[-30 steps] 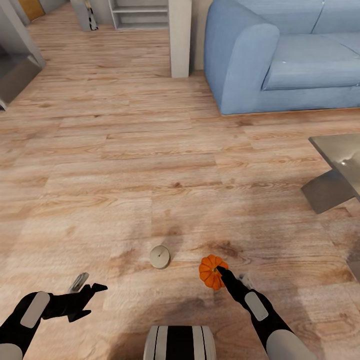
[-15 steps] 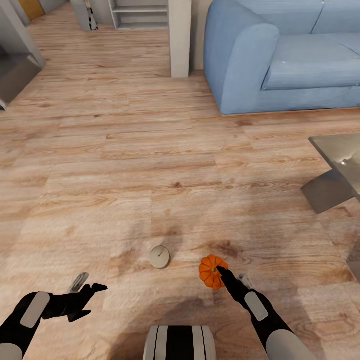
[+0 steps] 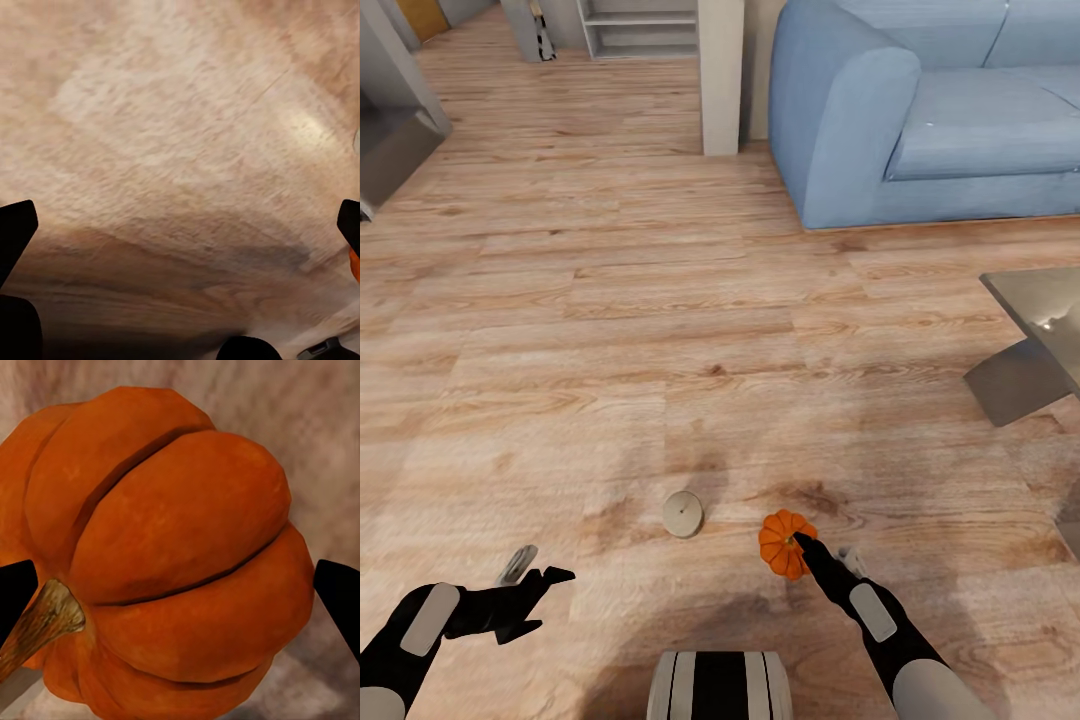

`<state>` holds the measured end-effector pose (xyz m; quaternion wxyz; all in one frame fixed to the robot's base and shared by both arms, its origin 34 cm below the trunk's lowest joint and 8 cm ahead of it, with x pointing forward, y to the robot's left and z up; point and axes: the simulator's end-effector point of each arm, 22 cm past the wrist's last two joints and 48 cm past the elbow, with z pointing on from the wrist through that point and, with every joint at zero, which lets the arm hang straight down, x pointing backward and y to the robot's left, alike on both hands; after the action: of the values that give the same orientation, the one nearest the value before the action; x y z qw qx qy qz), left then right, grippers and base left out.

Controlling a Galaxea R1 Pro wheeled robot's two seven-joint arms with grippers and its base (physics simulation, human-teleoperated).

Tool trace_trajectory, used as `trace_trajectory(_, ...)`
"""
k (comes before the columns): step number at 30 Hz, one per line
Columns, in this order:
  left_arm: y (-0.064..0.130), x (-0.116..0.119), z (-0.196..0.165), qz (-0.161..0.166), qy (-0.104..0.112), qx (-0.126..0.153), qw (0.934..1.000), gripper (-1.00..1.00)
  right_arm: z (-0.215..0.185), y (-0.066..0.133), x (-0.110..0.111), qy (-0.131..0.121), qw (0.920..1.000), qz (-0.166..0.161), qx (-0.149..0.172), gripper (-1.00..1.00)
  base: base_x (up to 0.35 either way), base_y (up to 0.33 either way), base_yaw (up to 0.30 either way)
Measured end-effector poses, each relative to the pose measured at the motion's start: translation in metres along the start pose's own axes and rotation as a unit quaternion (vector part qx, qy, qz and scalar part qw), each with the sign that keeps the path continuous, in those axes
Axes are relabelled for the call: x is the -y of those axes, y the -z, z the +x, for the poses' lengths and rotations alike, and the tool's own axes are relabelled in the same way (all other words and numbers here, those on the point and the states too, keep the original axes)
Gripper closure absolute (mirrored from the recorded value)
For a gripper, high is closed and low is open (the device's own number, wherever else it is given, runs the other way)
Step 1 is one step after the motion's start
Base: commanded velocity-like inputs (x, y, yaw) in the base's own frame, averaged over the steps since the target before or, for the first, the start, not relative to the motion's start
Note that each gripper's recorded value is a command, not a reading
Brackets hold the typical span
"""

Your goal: Place each of the two pumpkins and all three candles from the living room inside a cabinet in the living room (use any cabinet), then make sure every cabinet is closed, and position the cauldron so it is next to a table in the living room.

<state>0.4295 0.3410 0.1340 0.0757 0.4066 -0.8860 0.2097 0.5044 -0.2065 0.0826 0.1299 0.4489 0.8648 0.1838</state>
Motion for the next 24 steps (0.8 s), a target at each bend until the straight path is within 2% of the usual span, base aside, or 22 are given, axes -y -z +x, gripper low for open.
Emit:
trace_trajectory(14,0.003,0.003,-0.001,0.003,-0.001,0.002,1.0,-1.0,0.006,0.001,0.002,0.0,1.0,0.002,-0.006,1.0,0.0,0.001,0.0)
trace_trajectory(24,0.017,0.018,-0.004,0.017,-0.009,0.009,0.9998,-1.0,-0.002,0.011,-0.019,0.007,0.9999,-0.015,0.0,1.0,0.0,0.0,0.0)
